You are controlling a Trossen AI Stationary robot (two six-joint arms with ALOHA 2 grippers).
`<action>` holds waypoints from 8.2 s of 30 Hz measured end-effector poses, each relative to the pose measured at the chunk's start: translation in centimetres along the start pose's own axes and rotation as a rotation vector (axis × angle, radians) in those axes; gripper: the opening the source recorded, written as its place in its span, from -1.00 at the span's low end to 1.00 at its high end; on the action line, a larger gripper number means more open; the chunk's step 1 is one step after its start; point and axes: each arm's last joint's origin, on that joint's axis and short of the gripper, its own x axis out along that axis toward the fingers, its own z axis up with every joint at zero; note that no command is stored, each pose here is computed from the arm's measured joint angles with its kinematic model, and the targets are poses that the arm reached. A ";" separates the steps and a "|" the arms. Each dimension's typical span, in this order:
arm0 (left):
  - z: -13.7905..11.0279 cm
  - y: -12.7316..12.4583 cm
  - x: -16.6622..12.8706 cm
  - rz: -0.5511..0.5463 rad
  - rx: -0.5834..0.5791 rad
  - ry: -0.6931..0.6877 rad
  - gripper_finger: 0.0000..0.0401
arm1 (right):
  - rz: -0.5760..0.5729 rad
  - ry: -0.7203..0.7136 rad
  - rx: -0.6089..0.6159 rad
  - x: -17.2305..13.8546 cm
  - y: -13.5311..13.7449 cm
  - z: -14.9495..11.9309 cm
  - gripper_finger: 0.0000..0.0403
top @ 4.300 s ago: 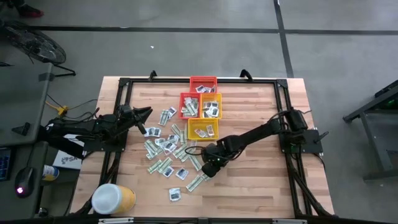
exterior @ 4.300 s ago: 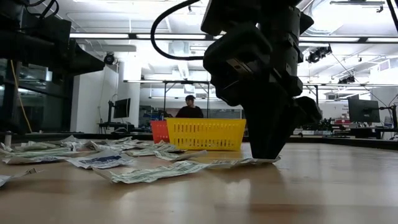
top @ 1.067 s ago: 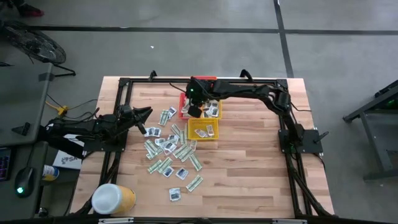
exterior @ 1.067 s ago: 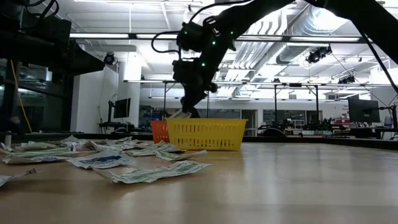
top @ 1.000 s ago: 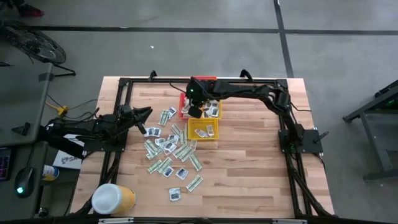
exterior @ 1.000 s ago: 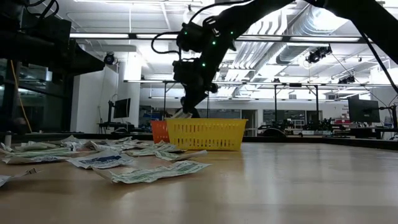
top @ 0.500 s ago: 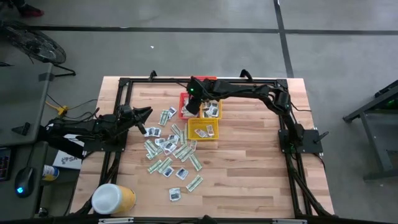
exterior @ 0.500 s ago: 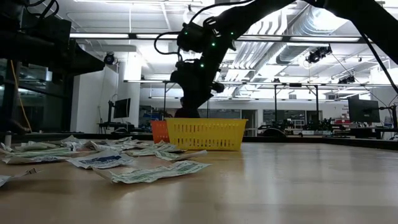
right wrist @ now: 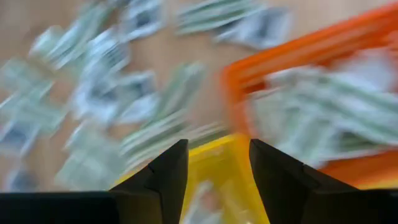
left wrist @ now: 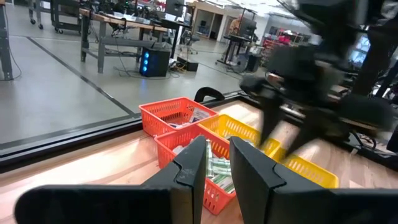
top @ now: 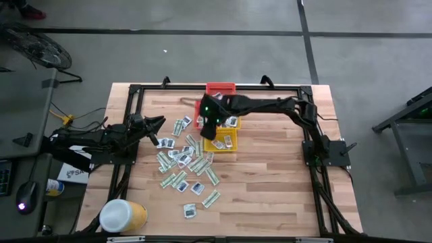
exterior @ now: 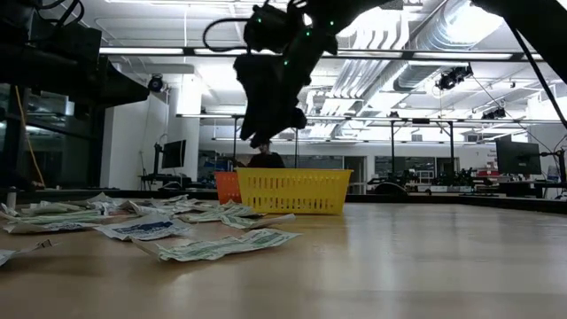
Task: Pick & Place First Aid Supplies
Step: Put the bandage into the bottom orange bin
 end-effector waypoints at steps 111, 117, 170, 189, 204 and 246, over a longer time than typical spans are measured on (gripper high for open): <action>0.0 0.0 0.0 0.000 0.000 0.000 -0.64 | -0.313 -0.230 -0.928 -3.5 13.6 -10.2 -1.00; 0.0 0.0 0.0 -0.001 0.000 0.000 -0.64 | -0.417 -0.273 -0.830 -3.4 8.9 -7.0 -1.00; 0.0 0.0 0.0 0.000 0.000 0.000 -0.64 | -0.203 -0.368 -0.223 1.5 1.1 -4.2 -0.10; 0.0 0.0 0.0 0.000 0.000 0.000 -0.64 | 0.343 -0.160 0.074 1.2 7.8 -6.7 -0.10; 0.0 0.0 0.0 0.000 0.000 0.000 -0.64 | 0.435 0.178 0.108 1.1 14.7 -12.4 -0.10; 0.0 0.0 0.0 -0.001 0.000 0.000 -0.64 | 0.222 0.243 0.598 7.8 19.0 -18.5 -0.10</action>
